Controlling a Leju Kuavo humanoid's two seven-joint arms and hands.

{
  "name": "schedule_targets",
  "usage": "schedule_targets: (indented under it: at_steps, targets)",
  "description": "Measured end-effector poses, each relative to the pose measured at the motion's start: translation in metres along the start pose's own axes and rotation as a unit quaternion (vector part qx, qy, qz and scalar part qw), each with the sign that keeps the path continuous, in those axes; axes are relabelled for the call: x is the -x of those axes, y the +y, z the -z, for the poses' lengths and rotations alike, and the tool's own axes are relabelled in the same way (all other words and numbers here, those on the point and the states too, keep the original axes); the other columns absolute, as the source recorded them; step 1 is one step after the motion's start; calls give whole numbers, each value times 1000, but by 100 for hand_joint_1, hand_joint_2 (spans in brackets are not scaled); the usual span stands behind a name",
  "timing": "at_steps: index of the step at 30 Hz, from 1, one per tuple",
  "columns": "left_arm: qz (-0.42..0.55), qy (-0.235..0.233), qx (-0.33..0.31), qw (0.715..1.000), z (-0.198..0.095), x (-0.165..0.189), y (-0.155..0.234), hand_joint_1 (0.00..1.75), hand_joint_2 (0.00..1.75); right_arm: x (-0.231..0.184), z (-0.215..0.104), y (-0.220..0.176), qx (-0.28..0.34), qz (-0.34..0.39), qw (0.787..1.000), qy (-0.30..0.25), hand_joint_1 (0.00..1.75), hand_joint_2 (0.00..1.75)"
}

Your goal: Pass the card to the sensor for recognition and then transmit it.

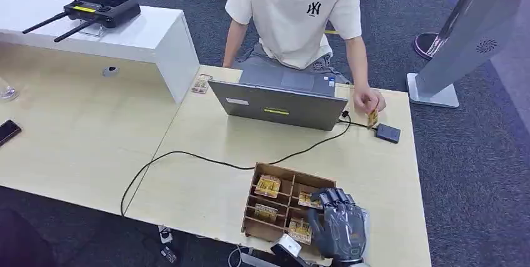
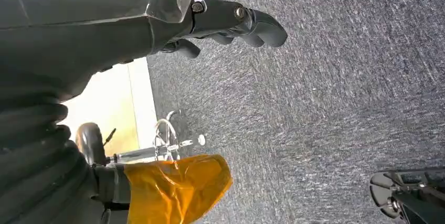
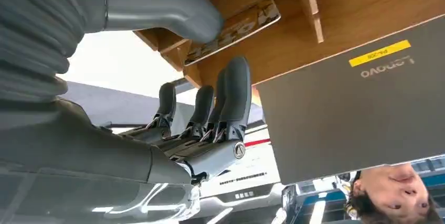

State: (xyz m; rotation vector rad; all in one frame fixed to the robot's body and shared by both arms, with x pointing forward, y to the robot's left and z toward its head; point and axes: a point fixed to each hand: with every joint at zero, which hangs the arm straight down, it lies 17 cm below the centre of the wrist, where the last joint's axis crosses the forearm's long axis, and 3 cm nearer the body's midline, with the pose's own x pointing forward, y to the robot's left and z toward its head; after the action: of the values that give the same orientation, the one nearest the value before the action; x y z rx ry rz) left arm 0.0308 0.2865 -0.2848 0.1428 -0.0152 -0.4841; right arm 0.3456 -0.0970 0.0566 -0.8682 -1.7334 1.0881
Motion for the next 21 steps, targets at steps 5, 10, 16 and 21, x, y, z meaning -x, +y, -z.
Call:
schedule_targets:
  at_steps: [5,10,16,21]
  targets:
    - [0,0,0,1000,0,0,0,0,175,6,1,-2,2,-4,1000,6,117,175]
    - [0,0,0,1000,0,0,0,0,175,8,2,-3,3,-8,1000,8,164,175]
    - [0,0,0,1000,0,0,0,0,175,11,3,-4,4,-11,1000,11,175,175]
    - [1,0,0,1000,0,0,0,0,175,15,3,-5,6,-13,1000,15,175,175]
